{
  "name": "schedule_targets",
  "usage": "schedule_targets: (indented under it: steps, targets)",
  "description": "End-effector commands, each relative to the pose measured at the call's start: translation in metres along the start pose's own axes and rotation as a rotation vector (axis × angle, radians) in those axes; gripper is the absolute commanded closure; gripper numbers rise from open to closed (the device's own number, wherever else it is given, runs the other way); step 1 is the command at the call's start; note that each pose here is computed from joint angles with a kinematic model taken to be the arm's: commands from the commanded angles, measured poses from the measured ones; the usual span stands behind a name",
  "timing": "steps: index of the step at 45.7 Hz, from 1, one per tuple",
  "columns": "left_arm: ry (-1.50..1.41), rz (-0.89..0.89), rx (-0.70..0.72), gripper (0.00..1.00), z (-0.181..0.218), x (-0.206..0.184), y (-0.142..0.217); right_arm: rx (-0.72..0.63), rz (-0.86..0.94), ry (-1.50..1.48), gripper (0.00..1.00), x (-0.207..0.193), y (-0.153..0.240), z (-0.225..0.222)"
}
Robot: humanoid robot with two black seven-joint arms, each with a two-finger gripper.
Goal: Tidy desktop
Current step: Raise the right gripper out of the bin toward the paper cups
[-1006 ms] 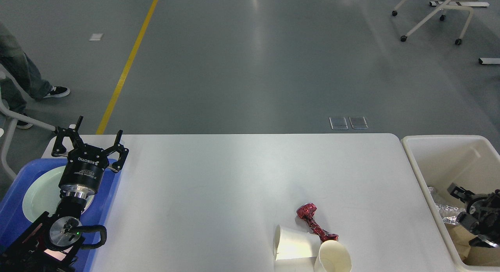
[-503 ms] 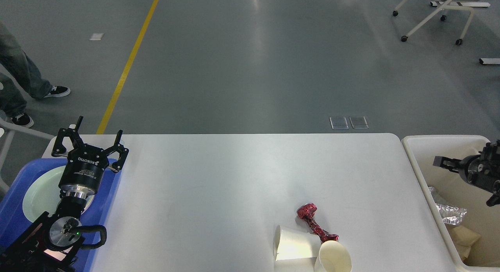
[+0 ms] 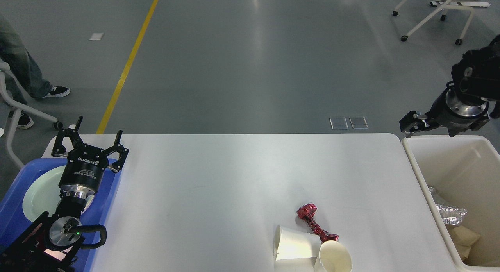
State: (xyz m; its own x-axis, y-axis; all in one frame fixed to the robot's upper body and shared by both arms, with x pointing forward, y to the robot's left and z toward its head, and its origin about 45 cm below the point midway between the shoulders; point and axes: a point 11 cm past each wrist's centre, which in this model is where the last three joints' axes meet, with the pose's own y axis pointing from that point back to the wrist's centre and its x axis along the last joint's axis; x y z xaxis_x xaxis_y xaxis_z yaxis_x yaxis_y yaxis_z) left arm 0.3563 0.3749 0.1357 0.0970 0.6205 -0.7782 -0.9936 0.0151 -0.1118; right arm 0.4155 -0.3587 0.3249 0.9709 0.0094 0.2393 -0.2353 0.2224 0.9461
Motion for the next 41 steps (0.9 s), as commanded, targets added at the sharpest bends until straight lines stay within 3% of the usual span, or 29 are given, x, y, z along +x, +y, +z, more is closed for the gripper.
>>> schedule_targets:
  steps: [1,15,41]
  targets:
    - [0.001,0.000,0.001,0.04,-0.001,0.000,0.000,0.054,-0.059,0.056,0.00,0.004,0.051,-0.031]
    - [0.001,0.000,0.001,0.04,-0.001,0.000,0.000,0.185,-0.081,0.064,0.00,-0.041,0.154,-0.073]
    - [0.000,0.002,-0.001,0.04,0.000,0.000,0.000,0.206,-0.110,0.031,0.00,-0.052,0.149,-0.078]
